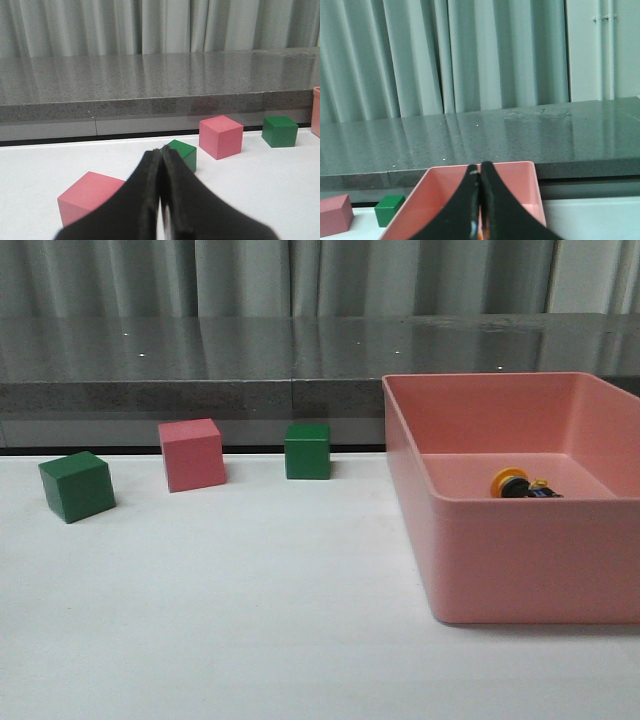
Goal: Place and stand button with both arms
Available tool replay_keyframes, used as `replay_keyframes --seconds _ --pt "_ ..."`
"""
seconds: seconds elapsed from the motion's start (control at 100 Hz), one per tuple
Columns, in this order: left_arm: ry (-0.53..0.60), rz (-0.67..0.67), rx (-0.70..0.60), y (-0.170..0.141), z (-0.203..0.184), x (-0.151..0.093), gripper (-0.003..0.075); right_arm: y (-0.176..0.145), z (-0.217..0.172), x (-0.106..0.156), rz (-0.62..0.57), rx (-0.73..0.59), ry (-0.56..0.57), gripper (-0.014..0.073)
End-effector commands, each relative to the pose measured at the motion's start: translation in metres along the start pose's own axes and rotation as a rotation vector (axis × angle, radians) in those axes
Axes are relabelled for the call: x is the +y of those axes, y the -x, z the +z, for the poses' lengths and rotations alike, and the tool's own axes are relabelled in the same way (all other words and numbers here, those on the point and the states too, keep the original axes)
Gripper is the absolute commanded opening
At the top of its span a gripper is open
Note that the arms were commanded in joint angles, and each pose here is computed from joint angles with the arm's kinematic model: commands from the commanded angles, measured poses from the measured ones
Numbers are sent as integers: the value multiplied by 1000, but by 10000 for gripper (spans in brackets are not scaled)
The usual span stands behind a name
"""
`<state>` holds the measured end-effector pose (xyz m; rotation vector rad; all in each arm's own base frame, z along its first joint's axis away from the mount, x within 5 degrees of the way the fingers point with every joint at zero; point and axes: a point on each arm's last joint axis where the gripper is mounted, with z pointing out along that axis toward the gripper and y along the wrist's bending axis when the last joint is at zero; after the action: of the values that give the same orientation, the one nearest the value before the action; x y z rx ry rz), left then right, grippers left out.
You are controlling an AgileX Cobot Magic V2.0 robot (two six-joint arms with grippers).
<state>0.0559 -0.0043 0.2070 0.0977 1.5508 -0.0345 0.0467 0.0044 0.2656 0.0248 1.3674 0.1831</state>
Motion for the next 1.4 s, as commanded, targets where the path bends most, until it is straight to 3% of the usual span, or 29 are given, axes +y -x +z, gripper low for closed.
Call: replay_keyframes --seconds 0.0,0.26,0.4,0.58,0.68,0.8,0.88,0.94,1.39 --pt "-21 -7 -73 -6 -1 -2 -20 41 9 6 9 7 9 -62" --pt "-21 -7 -73 -6 -1 -2 -20 88 96 21 118 435 36 -62" --pt "-21 -7 -73 -6 -1 -2 -20 80 162 22 13 613 59 -62" --pt "-21 -7 -73 -6 -1 -2 -20 32 241 18 -17 884 79 -34" --pt "-21 -7 -73 -6 -1 -2 -20 1 279 17 -6 1047 94 94" --pt "-21 -7 -73 -6 -1 -2 -20 -44 314 19 6 1250 127 394" --pt "-21 -7 -73 -6 -1 -2 -20 -66 330 21 14 1355 149 541" --pt "-21 -7 -73 -6 -1 -2 -20 -80 341 21 15 1398 158 582" --pt "-21 -7 -73 -6 -1 -2 -19 -98 354 14 -50 1385 125 534"
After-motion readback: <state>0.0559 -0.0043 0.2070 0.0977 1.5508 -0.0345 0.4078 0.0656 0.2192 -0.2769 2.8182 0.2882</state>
